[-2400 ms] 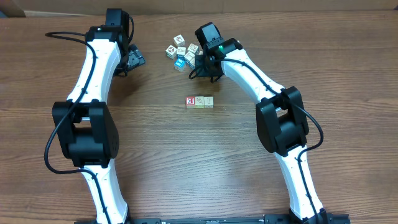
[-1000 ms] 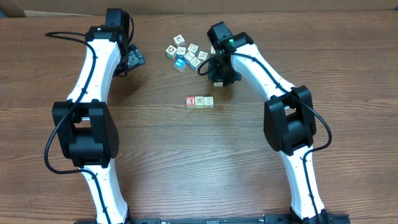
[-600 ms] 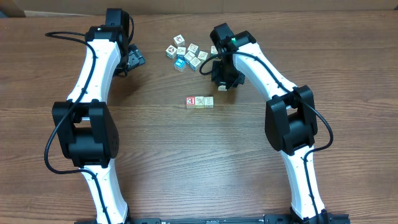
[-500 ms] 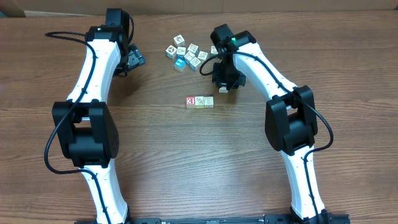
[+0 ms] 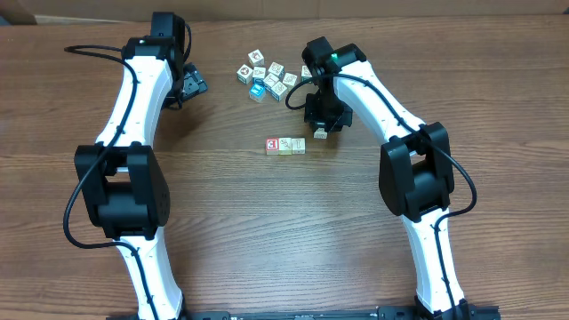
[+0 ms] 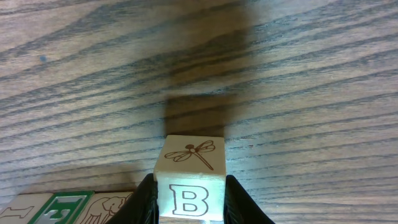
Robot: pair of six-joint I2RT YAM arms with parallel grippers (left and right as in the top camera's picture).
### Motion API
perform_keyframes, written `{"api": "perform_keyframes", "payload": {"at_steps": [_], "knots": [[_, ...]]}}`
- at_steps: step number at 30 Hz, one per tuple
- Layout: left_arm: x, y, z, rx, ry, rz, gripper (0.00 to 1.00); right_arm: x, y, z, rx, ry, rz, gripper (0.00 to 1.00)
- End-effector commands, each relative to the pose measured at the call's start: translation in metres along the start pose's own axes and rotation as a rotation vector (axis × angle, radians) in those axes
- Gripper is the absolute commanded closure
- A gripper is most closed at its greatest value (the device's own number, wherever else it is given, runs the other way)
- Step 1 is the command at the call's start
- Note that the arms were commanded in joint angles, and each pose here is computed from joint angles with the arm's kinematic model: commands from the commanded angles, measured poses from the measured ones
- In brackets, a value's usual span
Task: Form a horizontal line
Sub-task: 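Close the right gripper on the B block and lift it, then carry the B block down and set it right of the row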
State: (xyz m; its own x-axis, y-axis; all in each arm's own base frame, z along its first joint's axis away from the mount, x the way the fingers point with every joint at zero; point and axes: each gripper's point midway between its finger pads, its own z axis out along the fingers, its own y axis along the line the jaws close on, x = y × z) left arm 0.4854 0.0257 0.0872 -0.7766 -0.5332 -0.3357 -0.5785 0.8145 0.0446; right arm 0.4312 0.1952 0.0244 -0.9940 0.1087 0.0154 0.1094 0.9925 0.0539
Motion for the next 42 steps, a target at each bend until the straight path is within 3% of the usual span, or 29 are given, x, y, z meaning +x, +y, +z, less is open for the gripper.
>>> {"api": "perform_keyframes", "payload": {"at_steps": [1, 24, 40, 42], "knots": [[-0.0027, -0.0050, 0.0022, 0.008, -0.003, 0.006, 0.00, -0.0019, 0.0036, -0.0081, -0.022, -0.014, 0.003, 0.76], [-0.0027, -0.0050, 0.0022, 0.008, -0.003, 0.006, 0.00, -0.0056, 0.0056, -0.0074, -0.030, -0.029, 0.003, 0.76], [-0.0027, -0.0050, 0.0022, 0.008, -0.003, 0.006, 0.00, -0.0032, 0.0038, -0.0022, -0.025, -0.020, 0.002, 0.71], [-0.0028, -0.0048, 0.0022, 0.008, -0.003, 0.005, 0.00, -0.0032, 0.0038, -0.0022, -0.025, -0.020, 0.002, 0.66]]}}
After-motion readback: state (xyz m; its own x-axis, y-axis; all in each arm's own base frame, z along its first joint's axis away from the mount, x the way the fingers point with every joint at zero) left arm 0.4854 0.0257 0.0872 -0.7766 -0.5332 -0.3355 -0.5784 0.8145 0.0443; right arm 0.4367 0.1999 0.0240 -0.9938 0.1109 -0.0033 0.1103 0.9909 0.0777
